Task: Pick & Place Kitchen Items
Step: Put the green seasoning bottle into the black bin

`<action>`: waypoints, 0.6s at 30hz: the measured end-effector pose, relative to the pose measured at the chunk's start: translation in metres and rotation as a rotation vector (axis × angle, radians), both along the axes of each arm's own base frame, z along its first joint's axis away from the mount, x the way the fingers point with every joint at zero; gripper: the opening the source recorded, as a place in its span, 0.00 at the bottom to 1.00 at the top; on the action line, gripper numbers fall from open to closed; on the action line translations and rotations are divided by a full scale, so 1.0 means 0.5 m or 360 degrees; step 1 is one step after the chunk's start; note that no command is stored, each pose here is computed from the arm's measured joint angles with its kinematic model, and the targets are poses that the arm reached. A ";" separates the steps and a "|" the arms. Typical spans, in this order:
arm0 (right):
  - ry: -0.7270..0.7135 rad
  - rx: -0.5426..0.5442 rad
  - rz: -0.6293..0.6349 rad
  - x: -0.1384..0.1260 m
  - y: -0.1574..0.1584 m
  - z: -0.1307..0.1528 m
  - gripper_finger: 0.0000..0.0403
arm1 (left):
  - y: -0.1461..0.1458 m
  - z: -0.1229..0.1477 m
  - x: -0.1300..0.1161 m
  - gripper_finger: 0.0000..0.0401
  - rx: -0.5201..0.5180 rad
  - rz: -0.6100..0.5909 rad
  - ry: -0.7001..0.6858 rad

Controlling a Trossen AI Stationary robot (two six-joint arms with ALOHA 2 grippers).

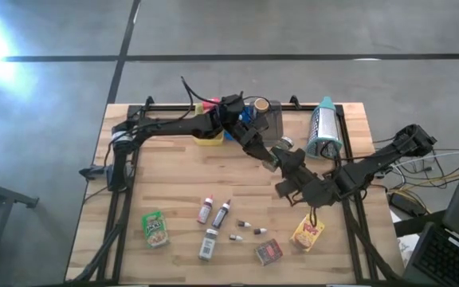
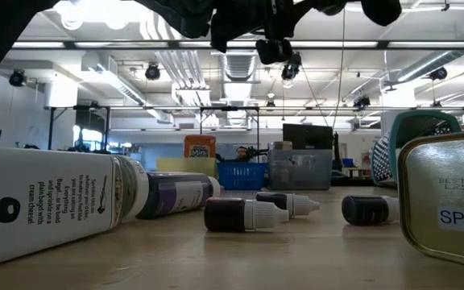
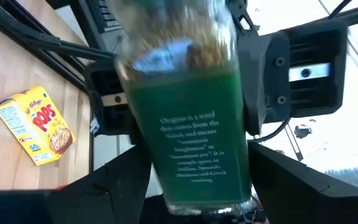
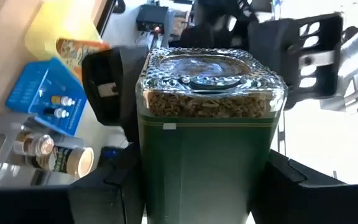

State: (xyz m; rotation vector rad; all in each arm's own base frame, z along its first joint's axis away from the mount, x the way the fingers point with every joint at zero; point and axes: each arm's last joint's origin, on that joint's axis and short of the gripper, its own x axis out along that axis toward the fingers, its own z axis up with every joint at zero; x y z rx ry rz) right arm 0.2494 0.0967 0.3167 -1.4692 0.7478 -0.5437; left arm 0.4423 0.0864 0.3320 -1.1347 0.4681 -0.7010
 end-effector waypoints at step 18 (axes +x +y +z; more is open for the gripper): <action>-0.0007 0.0002 -0.0066 0.007 -0.021 0.001 0.49 | -0.002 0.010 0.001 0.60 0.0021 -0.0017 -0.0062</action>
